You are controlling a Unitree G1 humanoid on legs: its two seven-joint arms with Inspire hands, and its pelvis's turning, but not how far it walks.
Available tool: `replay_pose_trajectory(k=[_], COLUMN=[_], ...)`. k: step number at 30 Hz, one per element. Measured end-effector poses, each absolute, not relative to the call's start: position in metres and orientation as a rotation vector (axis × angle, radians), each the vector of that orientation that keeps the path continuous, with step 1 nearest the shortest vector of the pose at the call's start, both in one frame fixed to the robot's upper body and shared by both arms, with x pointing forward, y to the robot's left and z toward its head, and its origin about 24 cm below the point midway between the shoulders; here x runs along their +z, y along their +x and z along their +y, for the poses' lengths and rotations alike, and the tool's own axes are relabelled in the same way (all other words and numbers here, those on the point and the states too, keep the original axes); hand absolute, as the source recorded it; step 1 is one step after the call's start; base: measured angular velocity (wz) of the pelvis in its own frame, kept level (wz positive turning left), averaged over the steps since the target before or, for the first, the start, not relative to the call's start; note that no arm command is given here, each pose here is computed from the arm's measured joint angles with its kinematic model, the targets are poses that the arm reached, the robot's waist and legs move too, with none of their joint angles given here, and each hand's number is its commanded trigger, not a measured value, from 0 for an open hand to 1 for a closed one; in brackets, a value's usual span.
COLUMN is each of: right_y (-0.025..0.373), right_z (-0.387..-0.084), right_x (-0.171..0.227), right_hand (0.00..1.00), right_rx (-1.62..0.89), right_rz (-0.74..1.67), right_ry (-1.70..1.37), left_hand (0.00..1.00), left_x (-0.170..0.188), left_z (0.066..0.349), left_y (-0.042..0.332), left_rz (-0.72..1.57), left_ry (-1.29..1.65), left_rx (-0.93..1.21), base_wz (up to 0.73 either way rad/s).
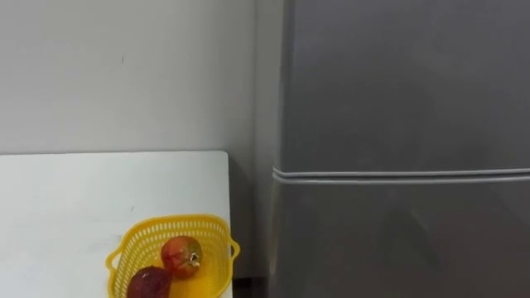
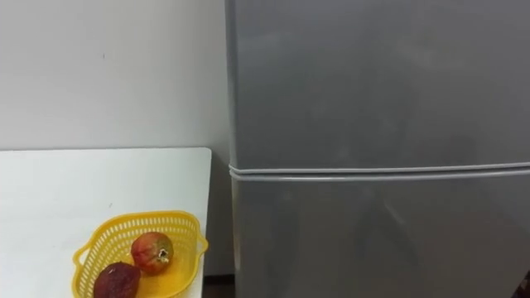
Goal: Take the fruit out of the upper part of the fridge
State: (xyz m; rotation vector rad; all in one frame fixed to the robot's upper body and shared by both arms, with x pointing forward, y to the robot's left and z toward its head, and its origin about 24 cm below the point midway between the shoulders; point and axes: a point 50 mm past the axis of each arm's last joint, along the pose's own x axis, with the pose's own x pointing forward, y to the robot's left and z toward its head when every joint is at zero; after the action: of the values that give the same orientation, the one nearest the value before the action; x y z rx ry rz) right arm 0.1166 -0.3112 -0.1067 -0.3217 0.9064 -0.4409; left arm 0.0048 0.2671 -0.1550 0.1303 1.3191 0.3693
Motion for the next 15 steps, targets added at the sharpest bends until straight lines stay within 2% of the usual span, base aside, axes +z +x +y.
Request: replay_pose_trajectory(k=[15], right_y=[0.064], right_z=[-0.270], right_x=[-0.152], right_hand=[0.00], right_rx=[-0.261], right_rz=[1.199], right_ry=[-0.245], left_hand=[0.00], left_x=[-0.159], left_z=[0.262], left_y=[0.004], left_rz=[1.347], left_ry=[0.130], left_rx=[0.346], base_wz=[0.00])
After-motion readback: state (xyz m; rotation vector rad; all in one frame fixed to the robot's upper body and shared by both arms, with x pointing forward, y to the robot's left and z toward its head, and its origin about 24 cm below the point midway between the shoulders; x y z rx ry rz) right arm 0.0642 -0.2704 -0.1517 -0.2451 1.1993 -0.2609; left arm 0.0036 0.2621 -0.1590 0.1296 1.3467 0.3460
